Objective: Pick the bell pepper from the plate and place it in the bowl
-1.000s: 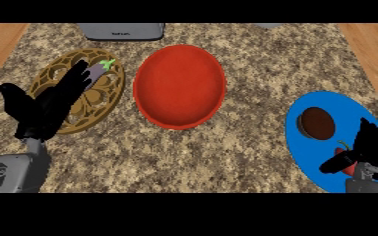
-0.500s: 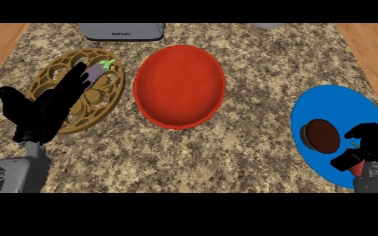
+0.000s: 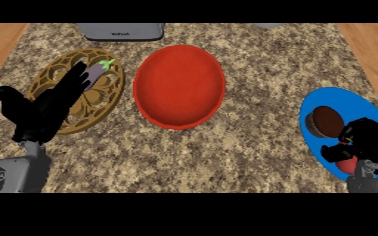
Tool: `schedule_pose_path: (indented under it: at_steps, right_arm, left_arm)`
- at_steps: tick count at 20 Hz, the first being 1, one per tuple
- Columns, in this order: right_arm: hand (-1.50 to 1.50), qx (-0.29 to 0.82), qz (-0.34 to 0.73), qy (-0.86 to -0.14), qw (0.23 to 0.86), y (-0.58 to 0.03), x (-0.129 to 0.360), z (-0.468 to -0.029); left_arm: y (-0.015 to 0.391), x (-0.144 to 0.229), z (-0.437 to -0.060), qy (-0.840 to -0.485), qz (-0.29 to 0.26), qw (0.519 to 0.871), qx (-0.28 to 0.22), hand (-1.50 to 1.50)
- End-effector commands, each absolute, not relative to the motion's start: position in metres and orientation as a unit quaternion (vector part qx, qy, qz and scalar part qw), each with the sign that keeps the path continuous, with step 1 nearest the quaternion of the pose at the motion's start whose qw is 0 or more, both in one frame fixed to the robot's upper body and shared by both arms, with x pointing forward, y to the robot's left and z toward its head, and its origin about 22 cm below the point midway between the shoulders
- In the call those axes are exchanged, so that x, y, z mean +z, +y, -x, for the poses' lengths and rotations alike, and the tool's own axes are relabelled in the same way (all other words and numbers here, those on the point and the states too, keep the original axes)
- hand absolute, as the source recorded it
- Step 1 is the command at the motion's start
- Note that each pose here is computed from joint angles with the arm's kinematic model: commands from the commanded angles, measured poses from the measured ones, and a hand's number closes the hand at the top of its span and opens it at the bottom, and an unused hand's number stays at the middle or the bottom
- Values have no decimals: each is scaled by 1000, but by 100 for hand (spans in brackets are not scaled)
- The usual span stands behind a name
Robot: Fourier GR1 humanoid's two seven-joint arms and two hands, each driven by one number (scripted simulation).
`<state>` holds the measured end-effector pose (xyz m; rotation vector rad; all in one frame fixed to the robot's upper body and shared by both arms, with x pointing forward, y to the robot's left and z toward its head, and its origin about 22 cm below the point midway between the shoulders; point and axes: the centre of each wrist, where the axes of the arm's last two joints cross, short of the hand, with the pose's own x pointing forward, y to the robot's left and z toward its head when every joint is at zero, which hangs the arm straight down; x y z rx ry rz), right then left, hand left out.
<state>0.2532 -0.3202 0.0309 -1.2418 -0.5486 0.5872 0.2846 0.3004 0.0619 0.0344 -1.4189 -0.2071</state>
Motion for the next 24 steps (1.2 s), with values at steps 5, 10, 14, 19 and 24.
schedule_pose_path:
  at_steps: [5,10,14,19,24]
  right_arm:
    - [150,394,408,-365,739,-213,-8,-194]
    - [150,387,430,-398,712,-187,35,-155]
    - [150,392,438,-431,685,-173,72,-125]
    - [150,391,441,-454,668,-155,138,-97]
    - [150,383,476,-476,632,-139,178,-85]
  left_arm:
    - [291,61,-285,-648,-24,756,-92,0]
    - [299,69,-285,-649,-13,756,-86,0]
    - [310,63,-292,-648,-18,756,-88,0]
    - [304,51,-290,-645,-15,758,-92,0]
    - [298,51,-276,-648,-13,755,-100,0]
